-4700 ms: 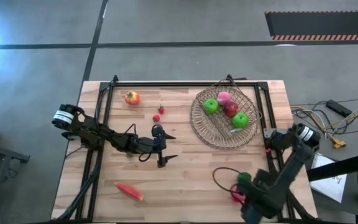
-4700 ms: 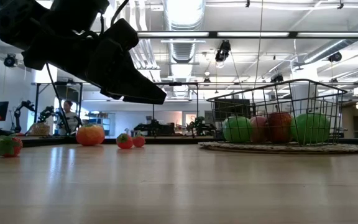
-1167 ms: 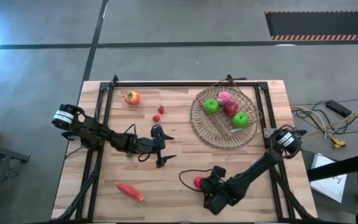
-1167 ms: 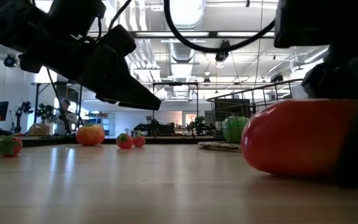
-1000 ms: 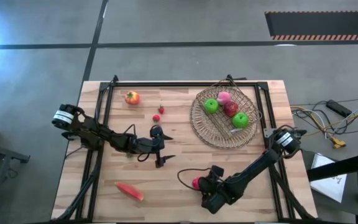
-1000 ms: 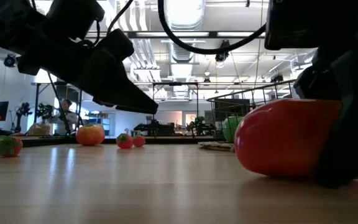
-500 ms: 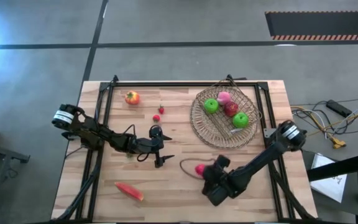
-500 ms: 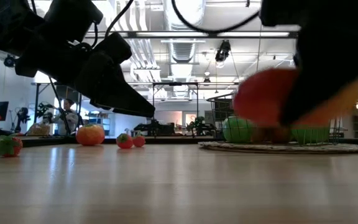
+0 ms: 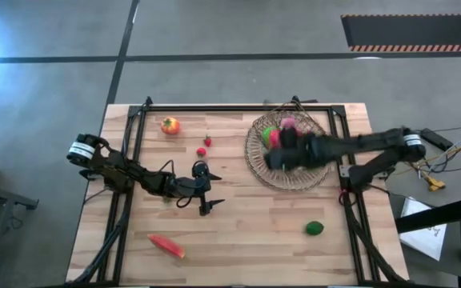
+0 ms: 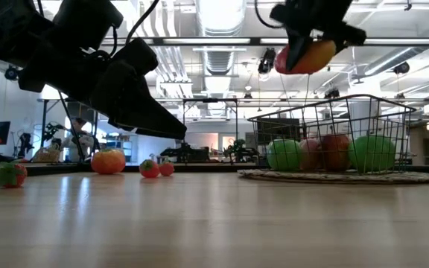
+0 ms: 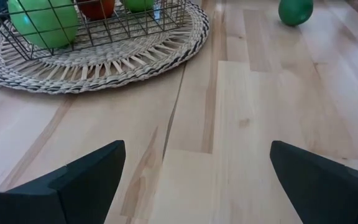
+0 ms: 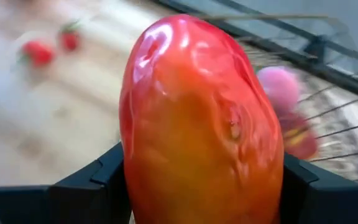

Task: Build produce basket
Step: Put the mango into the gold wire basket

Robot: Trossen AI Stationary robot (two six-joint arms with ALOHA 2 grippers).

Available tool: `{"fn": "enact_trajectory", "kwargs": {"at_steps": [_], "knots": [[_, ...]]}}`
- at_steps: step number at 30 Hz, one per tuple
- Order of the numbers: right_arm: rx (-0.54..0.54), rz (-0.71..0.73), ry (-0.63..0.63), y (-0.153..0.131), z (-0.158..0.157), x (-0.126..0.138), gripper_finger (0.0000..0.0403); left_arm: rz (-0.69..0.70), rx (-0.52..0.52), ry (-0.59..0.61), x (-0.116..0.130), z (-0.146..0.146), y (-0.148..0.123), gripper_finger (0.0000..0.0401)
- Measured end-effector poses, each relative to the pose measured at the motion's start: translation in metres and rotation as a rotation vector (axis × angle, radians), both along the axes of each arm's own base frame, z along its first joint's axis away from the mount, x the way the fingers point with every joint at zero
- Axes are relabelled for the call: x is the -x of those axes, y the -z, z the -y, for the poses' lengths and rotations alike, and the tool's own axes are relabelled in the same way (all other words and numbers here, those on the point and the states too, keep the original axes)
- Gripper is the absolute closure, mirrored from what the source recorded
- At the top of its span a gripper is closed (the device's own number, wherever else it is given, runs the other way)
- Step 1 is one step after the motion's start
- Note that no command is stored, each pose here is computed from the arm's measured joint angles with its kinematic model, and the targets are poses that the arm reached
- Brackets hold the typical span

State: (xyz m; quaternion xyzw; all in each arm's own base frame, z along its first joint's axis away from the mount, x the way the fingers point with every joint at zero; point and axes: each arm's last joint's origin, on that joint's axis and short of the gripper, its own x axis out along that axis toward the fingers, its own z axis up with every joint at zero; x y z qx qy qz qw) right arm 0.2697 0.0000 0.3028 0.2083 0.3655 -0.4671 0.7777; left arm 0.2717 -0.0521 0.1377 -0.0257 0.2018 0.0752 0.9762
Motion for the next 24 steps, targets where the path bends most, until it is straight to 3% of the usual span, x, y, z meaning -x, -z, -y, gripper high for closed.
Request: {"fn": "enact_trajectory", "kwargs": {"at_steps": [4,8,16,24], "knots": [[-0.116,-0.067,0.067,0.006,0.051,0.007,0.0165,0.000,0.000,0.000,0.000,0.000,0.000,0.0017],[-0.258,-0.158,0.083,0.032,0.078,0.010,0.0165,0.000,0.000,0.000,0.000,0.000,0.000,0.0017],[-0.371,-0.295,0.081,0.081,0.078,0.022,0.0165,-0.003,0.000,0.001,0.001,0.000,0.001,0.0017],[-0.391,-0.138,0.055,0.106,0.079,0.014,0.0165,0.021,0.005,0.000,0.000,0.000,-0.001,0.0017]]}}
